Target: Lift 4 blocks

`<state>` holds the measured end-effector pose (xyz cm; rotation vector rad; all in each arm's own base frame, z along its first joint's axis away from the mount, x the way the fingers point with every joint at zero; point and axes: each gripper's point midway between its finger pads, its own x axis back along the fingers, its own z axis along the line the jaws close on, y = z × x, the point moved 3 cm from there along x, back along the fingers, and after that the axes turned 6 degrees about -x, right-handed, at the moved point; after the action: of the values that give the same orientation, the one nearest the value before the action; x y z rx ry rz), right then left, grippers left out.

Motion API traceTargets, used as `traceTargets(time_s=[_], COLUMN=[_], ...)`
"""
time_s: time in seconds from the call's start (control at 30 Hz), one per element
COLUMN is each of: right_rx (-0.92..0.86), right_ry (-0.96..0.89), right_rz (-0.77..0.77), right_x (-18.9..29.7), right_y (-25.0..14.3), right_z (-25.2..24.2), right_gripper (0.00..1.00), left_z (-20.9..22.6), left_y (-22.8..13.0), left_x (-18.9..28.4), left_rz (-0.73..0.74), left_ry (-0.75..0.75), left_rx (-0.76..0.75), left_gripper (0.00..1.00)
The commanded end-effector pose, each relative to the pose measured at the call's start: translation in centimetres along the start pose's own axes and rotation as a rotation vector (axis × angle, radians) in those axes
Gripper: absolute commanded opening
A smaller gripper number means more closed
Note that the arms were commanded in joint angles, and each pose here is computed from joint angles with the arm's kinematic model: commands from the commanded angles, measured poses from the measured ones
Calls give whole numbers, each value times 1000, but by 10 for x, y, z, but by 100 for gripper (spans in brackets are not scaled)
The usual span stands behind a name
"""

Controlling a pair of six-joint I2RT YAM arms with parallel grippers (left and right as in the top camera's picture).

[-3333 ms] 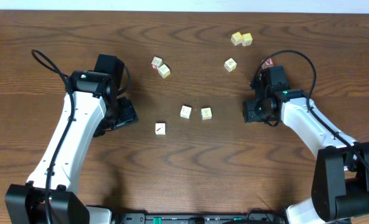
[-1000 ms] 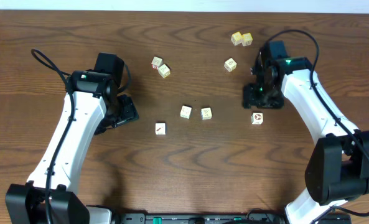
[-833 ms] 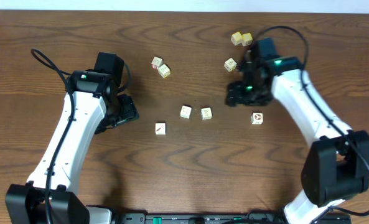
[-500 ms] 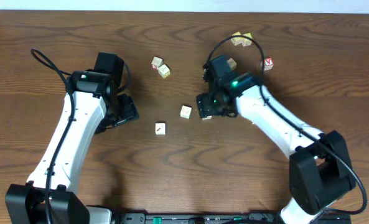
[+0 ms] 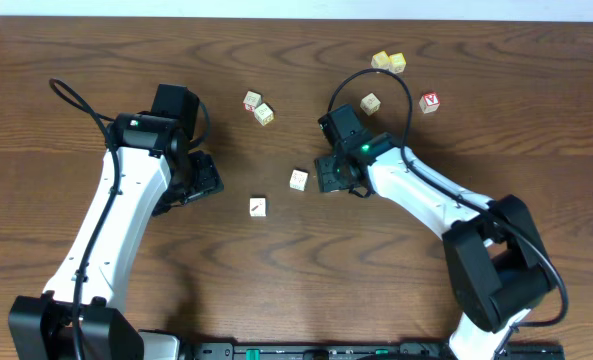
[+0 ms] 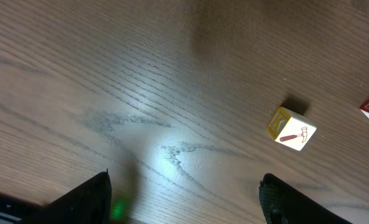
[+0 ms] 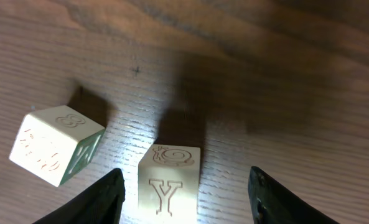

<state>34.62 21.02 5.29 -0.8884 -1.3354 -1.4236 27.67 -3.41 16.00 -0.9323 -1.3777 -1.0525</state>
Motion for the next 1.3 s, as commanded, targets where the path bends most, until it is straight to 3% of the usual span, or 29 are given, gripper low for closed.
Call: traceTargets(time_s=[0.0, 0.23, 0.37, 0.6, 1.03, 1.27], right_rx=[32, 43, 7, -71, -289, -196], right_ry=[-22, -34, -75, -142, -276, -144], right_rz=[42, 50, 27, 60, 185, 228], right_x=[-17, -21, -20, -8, 7, 4], right_y=[-14, -17, -13, -12, -18, -16], right_z=[3, 4, -2, -15, -83, -75], right_gripper=[58, 45, 30, 20, 16, 17], left_z=[4, 4, 4, 4, 4, 4], left_y=[-1, -1, -1, -1, -1, -1], left_x=[-2, -2, -2, -2, -2, -2], left_rz=[2, 2, 2, 2, 1, 1], left_ry=[23, 23, 23, 23, 23, 23], left_rx=[19, 19, 19, 18, 18, 18], left_gripper=[76, 76, 76, 76, 76, 76])
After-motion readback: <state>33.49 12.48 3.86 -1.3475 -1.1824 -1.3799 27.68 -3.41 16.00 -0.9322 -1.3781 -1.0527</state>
